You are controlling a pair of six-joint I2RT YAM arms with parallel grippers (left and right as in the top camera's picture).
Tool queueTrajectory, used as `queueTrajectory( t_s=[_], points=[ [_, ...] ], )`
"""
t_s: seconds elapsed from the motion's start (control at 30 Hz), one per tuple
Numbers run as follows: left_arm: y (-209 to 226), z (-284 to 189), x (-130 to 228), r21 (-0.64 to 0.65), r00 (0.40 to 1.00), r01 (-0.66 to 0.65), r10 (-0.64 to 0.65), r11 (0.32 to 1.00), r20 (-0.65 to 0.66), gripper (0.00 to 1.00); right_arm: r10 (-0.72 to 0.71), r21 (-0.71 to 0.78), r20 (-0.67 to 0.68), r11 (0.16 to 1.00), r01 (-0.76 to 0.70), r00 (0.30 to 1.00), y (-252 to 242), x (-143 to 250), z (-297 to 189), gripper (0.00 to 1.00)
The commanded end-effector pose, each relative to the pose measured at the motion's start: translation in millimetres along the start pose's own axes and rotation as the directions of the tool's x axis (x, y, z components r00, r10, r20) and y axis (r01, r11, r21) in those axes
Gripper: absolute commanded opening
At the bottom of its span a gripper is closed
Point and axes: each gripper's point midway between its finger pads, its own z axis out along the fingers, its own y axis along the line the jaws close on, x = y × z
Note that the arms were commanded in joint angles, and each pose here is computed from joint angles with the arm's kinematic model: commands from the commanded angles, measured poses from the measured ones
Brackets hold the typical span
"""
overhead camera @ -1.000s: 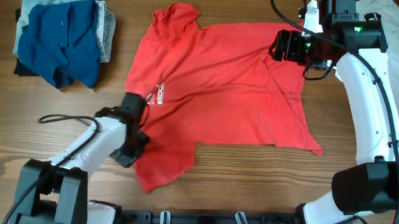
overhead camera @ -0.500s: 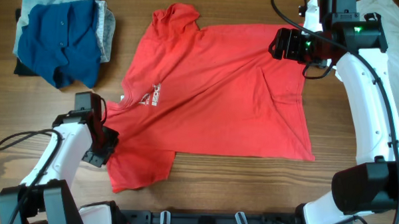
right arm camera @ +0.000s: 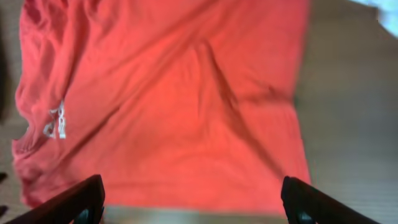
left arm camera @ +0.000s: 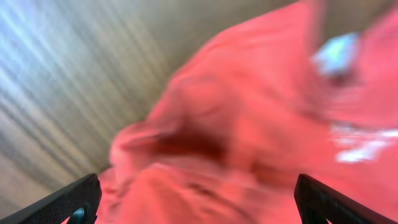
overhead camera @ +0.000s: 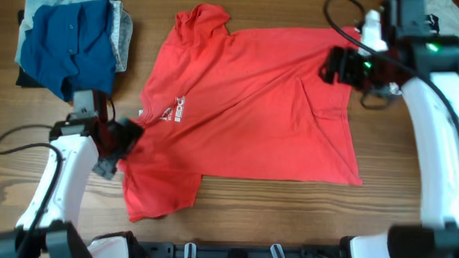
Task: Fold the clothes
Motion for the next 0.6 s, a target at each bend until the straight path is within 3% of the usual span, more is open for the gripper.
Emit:
queueTrajectory(
  t_s=[0.0, 0.23, 0.57],
  points=[
    [-28.7, -34.7, -14.3, 0.129, 0.993, -0.077, 0.065, 0.989, 0.095, 1.0, 0.148, 0.078, 0.061, 0.985, -0.153, 0.987, -22.2, 26.3, -47.4, 0.92],
    [-49.7, -49.3, -5.3, 0.192, 0.975, -0.19, 0.163, 0.963, 0.151, 1.0, 0.255, 0.184, -0.064, 0.953, -0.239, 0.965, -40.8, 75.0, -48.4, 0.93],
    [-61.1, -46.3, 17.5, 0.187, 0.954, -0.289, 0.267, 0.939, 0.133, 1.0, 0.431, 0.239, -0.3, 0.897, -0.371, 0.851, -55.7, 147.4, 58.4, 0.94]
  ],
)
